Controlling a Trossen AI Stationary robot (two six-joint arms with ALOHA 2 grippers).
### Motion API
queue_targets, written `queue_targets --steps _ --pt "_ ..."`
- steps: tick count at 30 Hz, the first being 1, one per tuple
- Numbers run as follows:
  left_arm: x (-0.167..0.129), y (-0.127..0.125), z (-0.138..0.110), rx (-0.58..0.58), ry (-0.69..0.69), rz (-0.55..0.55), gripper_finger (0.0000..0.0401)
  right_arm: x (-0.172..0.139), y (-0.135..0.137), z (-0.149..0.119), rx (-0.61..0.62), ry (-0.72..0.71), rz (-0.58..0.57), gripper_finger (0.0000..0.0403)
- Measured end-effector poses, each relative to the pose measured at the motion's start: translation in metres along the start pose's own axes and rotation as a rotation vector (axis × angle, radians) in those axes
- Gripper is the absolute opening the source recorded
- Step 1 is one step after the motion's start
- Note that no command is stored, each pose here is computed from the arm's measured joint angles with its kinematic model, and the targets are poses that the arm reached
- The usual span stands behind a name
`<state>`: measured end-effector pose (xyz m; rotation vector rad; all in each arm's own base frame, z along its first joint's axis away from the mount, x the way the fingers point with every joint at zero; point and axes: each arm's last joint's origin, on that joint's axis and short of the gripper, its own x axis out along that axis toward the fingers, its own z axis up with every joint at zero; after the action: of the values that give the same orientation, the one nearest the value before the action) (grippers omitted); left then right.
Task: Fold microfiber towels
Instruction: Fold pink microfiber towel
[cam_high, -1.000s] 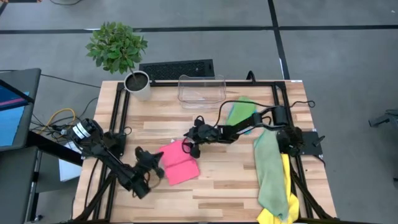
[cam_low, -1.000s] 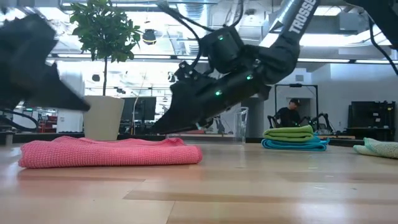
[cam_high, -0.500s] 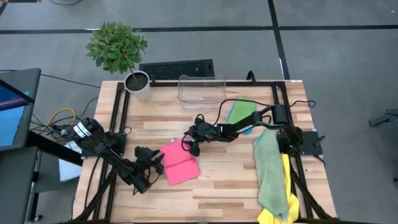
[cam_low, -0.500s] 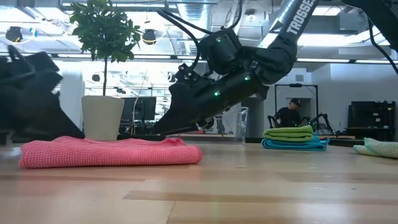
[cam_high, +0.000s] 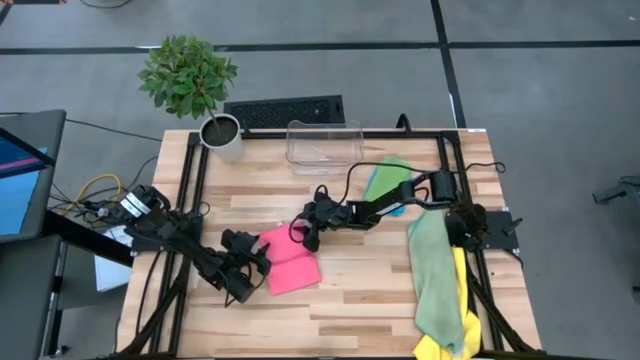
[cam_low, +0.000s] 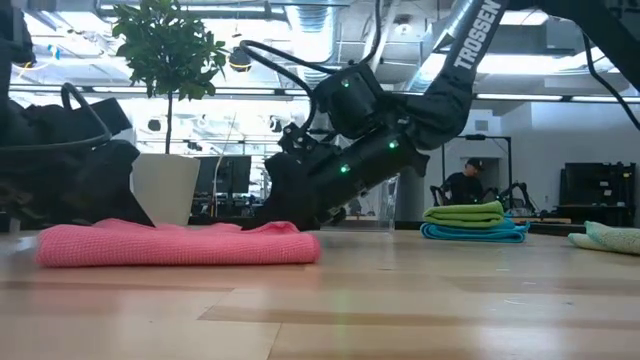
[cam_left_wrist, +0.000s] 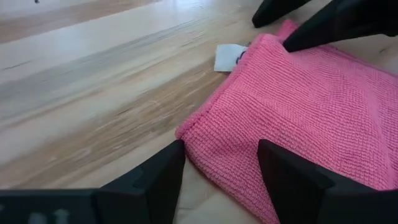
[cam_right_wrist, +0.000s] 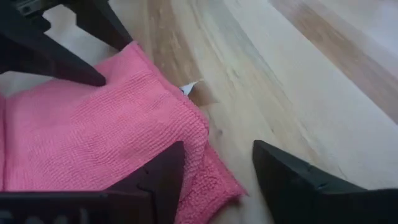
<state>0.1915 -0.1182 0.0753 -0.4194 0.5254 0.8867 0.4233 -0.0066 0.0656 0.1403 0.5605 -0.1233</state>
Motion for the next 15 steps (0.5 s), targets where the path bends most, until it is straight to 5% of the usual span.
queue_targets --steps 10,15 --pt "0.0079 -0.0002 0.0052 0.036 -0.001 0.028 0.0148 0.0003 0.0011 -0.0043 0.012 0.031 -0.017 0.0038" --pt "0.0076 -0.0014 0.0063 0.051 -0.017 0.027 0.0104 -0.0028 0.0028 -0.0005 0.011 0.026 -0.010 0.0017"
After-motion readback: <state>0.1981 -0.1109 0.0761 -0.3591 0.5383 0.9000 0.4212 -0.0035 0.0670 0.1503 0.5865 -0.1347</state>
